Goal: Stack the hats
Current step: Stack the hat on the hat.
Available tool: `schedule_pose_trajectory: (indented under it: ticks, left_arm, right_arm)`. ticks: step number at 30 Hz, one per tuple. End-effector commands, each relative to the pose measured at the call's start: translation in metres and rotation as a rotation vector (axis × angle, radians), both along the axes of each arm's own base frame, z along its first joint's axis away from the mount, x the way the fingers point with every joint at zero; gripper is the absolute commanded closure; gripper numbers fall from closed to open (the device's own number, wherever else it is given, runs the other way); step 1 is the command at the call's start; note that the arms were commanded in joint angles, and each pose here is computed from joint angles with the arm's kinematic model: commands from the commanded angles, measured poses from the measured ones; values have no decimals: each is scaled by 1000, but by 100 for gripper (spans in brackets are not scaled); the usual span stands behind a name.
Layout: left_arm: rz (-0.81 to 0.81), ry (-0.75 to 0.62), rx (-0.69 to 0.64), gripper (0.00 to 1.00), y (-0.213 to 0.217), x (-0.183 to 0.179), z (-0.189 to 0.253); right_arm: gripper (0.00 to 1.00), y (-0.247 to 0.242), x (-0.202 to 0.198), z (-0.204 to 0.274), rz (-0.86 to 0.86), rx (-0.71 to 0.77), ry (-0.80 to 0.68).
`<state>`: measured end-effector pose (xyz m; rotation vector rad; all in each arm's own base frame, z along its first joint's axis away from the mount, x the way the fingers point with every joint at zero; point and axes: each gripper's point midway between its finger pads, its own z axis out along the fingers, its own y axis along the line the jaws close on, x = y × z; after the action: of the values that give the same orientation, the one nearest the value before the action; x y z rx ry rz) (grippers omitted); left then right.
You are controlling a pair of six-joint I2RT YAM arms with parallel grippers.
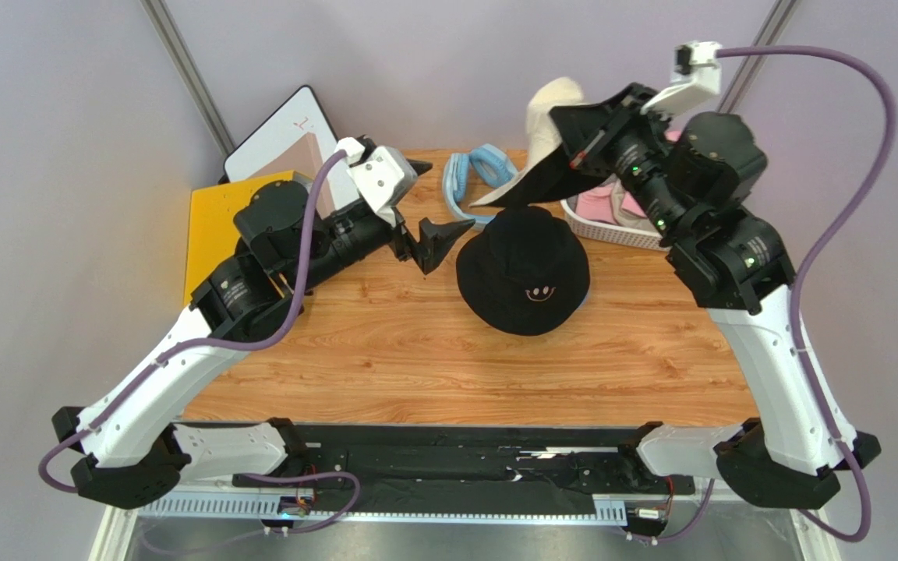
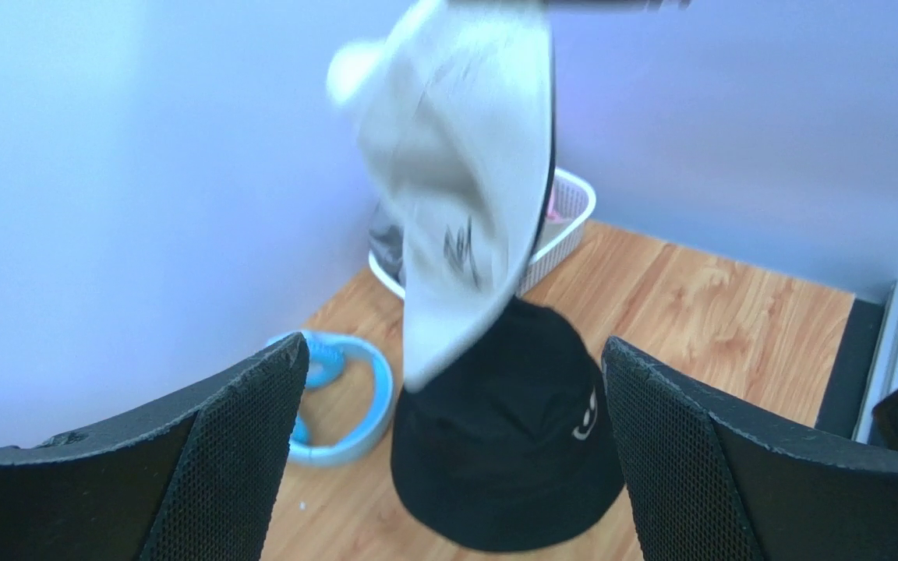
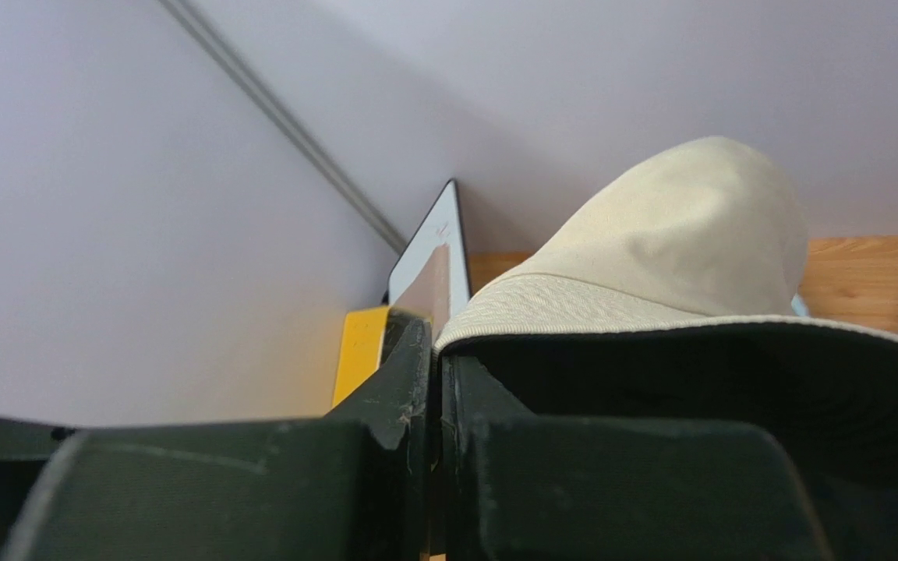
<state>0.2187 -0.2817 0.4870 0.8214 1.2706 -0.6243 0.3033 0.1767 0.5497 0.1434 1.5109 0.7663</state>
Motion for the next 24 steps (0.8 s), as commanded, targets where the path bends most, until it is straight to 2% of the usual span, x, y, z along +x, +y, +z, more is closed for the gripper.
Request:
schedule_pose_trajectory:
  ticks: [1,10,14,16,22,24]
  left_arm:
    - [-73,-52,-11,1,-24,-9,16]
    - [49,-22,104,1,-36,6,-22]
    - [208,-11,154,2,-16,25,-35]
    - [238,-1,177,3,-13,29,-43]
    - [405,30,172,4,4,49,-54]
    - [425,37,182,13,5,52,-59]
  right_arm:
    - [100,40,-11,2,71,-13,-18]
    - [100,85,-21,11,139,-5,-33]
    - [100,96,-29,18,160,-2,-49]
    - [100,98,-31,19,161,0,-53]
    - [100,107,-33,18,173,11,-48]
    - [100,108,-33,17,175,8,-47]
